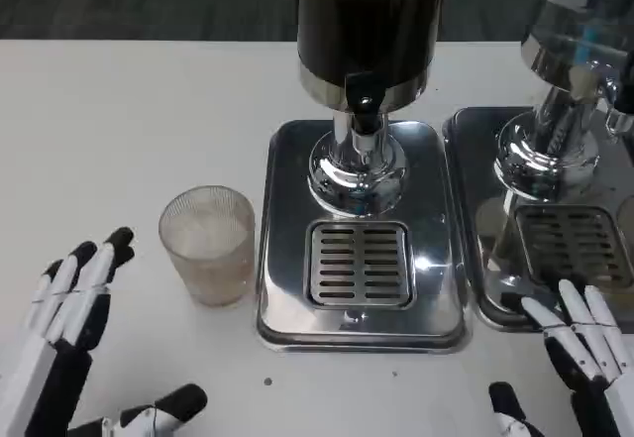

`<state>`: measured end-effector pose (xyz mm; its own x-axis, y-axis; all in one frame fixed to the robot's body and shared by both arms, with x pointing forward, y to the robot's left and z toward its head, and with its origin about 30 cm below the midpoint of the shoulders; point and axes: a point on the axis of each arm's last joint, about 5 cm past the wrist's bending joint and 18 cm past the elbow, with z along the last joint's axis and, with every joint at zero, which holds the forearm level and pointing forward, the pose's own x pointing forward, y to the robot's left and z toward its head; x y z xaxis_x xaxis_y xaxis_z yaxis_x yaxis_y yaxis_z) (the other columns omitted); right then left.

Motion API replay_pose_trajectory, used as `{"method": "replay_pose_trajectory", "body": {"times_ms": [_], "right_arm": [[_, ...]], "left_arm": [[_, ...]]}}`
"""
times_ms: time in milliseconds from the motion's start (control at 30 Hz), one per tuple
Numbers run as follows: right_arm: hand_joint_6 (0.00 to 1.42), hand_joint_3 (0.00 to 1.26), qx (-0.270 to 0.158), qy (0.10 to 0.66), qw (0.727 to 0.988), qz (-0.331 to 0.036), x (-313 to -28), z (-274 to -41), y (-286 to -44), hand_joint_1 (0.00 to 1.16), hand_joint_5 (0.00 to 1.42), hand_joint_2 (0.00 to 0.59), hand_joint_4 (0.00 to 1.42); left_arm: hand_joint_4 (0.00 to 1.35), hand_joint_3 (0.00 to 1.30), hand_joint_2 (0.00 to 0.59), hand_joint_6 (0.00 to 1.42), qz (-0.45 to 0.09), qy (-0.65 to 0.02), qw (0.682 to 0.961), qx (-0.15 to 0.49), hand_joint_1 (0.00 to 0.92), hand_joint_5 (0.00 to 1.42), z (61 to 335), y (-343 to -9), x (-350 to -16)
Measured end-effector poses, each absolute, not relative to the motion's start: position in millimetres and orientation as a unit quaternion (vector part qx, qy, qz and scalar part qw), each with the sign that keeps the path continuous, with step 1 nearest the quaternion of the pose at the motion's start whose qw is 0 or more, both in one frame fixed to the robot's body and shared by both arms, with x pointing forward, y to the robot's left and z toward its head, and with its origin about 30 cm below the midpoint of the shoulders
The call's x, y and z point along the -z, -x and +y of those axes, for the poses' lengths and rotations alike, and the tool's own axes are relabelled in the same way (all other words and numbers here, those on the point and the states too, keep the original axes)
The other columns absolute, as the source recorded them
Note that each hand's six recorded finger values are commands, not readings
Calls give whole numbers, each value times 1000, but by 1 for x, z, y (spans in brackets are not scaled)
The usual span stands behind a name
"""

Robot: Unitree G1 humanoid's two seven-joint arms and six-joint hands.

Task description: Grasp the cup under the faucet to collect the drink, then remove the cup.

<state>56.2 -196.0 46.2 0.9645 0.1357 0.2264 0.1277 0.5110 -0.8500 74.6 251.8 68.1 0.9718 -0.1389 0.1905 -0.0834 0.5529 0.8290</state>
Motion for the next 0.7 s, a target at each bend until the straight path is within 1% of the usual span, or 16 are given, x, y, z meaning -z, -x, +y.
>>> {"method": "replay_pose_trajectory", "body": {"times_ms": [167,400,500,567,700], "right_arm": [[293,239,3,488,861,-141,-45,-191,-57,344,39,443,62],[298,249,4,482,864,-145,-43,-185,-58,336,51,446,74],[304,253,3,479,865,-147,-43,-183,-58,338,68,443,86],[305,256,2,478,866,-148,-43,-182,-59,337,71,445,86],[307,262,2,477,866,-150,-42,-182,-61,334,83,445,95]], "left_arm": [[0,0,38,5,-129,-454,882,-11,0,1,257,-88,-71],[0,0,21,41,-123,-429,894,-33,0,19,267,-107,-71],[0,0,7,82,-112,-422,899,-29,55,53,272,-119,-70],[0,0,1,90,-109,-427,897,-24,89,69,274,-126,-70],[0,0,1,105,-94,-445,891,-8,109,88,274,-143,-67]]}}
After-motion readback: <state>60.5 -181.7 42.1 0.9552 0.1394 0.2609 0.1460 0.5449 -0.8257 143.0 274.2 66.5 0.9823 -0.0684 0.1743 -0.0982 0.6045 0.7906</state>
